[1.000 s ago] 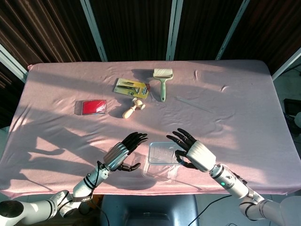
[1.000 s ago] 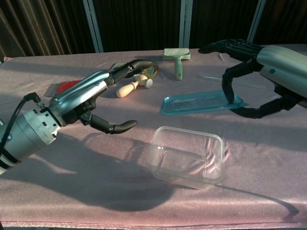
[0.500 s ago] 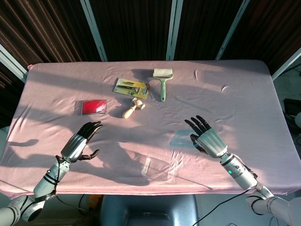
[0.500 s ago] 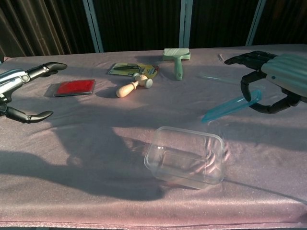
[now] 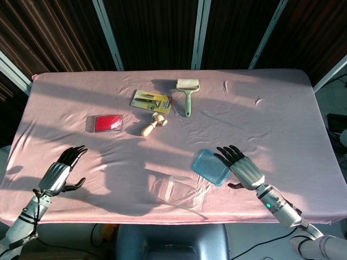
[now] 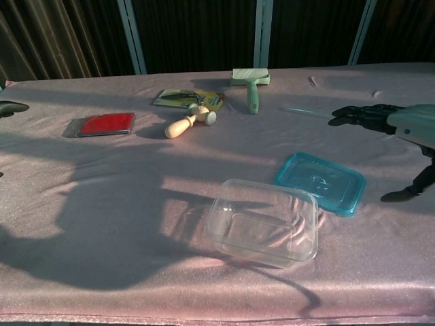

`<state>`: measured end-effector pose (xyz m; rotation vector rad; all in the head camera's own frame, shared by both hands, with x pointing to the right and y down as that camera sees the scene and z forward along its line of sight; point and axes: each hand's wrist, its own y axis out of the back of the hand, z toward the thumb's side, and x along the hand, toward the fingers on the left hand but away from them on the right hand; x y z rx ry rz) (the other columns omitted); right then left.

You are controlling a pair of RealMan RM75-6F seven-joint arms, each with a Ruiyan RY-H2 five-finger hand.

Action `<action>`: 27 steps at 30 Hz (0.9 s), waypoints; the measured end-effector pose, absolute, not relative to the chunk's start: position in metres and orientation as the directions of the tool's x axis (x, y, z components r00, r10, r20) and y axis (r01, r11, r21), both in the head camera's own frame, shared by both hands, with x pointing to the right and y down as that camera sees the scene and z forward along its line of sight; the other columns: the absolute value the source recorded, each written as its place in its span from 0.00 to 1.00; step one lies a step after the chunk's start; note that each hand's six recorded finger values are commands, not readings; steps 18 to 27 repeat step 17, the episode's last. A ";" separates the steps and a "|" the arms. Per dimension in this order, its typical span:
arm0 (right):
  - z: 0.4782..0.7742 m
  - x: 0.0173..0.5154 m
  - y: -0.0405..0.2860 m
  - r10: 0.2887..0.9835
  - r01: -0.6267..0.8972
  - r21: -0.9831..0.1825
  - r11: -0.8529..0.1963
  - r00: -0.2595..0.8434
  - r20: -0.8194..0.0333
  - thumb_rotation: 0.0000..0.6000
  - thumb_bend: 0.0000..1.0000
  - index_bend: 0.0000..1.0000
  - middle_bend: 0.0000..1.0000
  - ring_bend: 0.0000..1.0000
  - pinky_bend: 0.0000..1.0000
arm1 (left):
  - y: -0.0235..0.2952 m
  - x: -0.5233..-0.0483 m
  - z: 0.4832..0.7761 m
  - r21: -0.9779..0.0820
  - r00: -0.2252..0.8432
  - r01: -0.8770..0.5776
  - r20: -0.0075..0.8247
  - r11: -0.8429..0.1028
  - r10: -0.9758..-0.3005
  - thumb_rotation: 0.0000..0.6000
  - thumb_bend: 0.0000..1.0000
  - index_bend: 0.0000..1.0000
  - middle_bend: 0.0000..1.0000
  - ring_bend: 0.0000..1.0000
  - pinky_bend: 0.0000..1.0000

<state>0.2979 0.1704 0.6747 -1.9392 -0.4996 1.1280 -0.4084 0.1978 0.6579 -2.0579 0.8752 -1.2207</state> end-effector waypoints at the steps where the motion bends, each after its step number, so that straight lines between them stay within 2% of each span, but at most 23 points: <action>1: 0.669 0.303 0.173 0.669 -0.066 -0.800 -0.596 0.510 -0.540 1.00 0.11 0.00 0.00 0.00 0.00 | 0.200 -0.412 0.655 -0.755 0.354 -0.223 0.527 -0.617 -0.773 1.00 0.32 0.00 0.00 0.00 0.00; 5: 0.641 0.329 0.184 0.693 -0.091 -0.788 -0.609 0.421 -0.585 1.00 0.11 0.00 0.00 0.00 0.00 | 0.215 -0.428 0.638 -0.772 0.284 -0.159 0.562 -0.616 -0.777 1.00 0.33 0.00 0.00 0.00 0.00; 8: 0.620 0.358 0.194 0.756 -0.141 -0.810 -0.569 0.298 -0.583 1.00 0.11 0.00 0.00 0.00 0.00 | 0.229 -0.439 0.622 -0.806 0.223 -0.134 0.543 -0.577 -0.810 1.00 0.34 0.00 0.00 0.00 0.00; 12: 0.585 0.398 0.206 0.860 -0.221 -0.858 -0.464 0.121 -0.496 1.00 0.11 0.00 0.00 0.00 0.00 | 0.239 -0.451 0.600 -0.859 0.167 -0.098 0.483 -0.502 -0.860 1.00 0.34 0.00 0.00 0.00 0.00; 17: 0.560 0.435 0.222 0.903 -0.194 -0.884 -0.426 -0.024 -0.430 1.00 0.11 0.00 0.00 0.00 0.00 | 0.246 -0.454 0.590 -0.868 0.157 -0.099 0.469 -0.486 -0.869 1.00 0.34 0.00 0.00 0.00 0.00; 27: 0.560 0.435 0.222 0.903 -0.194 -0.884 -0.426 -0.024 -0.430 1.00 0.11 0.00 0.00 0.00 0.00 | 0.246 -0.454 0.590 -0.868 0.157 -0.099 0.469 -0.486 -0.869 1.00 0.34 0.00 0.00 0.00 0.00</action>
